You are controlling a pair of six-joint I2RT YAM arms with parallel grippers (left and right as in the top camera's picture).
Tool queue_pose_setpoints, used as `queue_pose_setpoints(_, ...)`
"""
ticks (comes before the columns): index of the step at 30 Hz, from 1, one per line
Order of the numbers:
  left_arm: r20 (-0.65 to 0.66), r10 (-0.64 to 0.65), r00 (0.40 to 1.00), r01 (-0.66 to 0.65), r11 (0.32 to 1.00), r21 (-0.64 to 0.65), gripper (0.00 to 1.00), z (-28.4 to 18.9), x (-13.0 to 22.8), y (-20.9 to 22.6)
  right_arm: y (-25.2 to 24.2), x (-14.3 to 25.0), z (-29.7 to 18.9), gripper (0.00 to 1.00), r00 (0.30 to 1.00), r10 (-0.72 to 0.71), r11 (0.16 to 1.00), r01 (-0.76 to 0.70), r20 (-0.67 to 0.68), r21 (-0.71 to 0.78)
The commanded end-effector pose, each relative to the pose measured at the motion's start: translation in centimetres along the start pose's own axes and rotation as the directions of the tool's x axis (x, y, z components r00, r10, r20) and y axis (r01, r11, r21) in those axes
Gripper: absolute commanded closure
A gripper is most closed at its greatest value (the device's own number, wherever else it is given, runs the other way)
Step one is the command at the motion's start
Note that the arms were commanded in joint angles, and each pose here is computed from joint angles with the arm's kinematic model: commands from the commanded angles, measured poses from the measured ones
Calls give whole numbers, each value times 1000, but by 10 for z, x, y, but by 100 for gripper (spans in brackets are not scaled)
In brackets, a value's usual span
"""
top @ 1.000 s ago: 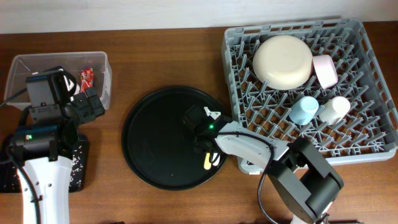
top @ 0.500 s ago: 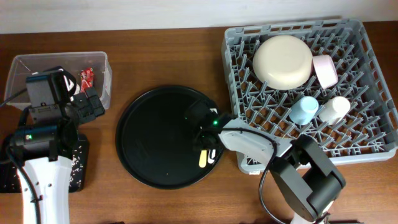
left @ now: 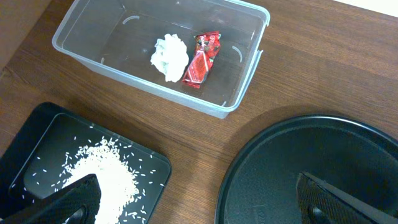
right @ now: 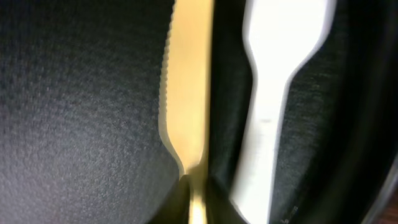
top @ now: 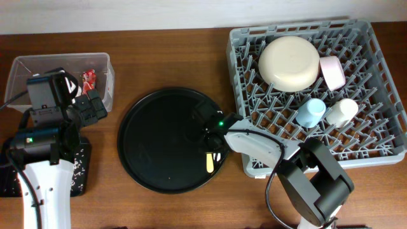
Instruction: Sort waste into correct bins and load items into the dishwasher rack
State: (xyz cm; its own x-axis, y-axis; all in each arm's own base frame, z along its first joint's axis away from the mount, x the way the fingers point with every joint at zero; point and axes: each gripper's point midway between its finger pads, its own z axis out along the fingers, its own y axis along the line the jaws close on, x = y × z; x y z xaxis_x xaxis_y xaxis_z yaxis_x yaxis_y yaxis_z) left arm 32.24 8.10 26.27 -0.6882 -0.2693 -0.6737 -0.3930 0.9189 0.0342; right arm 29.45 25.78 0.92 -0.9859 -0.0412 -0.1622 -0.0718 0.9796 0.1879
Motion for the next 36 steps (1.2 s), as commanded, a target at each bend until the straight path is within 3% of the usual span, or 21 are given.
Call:
queue_pose_setpoints(1,19,-1,1000,1,1000,-5,1,-5,-5,2,12,-12,-6,95,1000,-12,999,13,19,-35)
queue_pose_setpoints(5,19,-1,1000,1,1000,-5,1,-5,-5,2,17,-15,-17,95,999,-34,999,34,7,-34)
queue_pose_setpoints(10,19,-1,1000,1,1000,-5,1,-5,-5,2,7,28,-20,73,982,-19,1000,15,-188,-20)
queue_pose_setpoints(11,14,0,1000,0,1000,-6,1,-5,-4,2,6,34,-21,65,977,-18,1000,14,-211,-19)
queue_pose_setpoints(15,4,2,1000,-2,1000,-8,1,-5,-1,2,21,43,-20,50,975,-57,997,46,-217,-54)
queue_pose_setpoints(18,3,2,1000,-2,1000,-8,1,-5,-1,3,32,56,-19,48,970,-86,996,75,-225,-53)
queue_pose_setpoints(23,2,2,1000,-2,1000,-8,1,-5,-1,3,13,67,-13,43,979,-62,992,83,-194,100)
queue_pose_setpoints(36,2,2,1000,-2,1000,-8,1,-5,-1,3,9,63,-2,48,987,-45,992,62,-155,111)
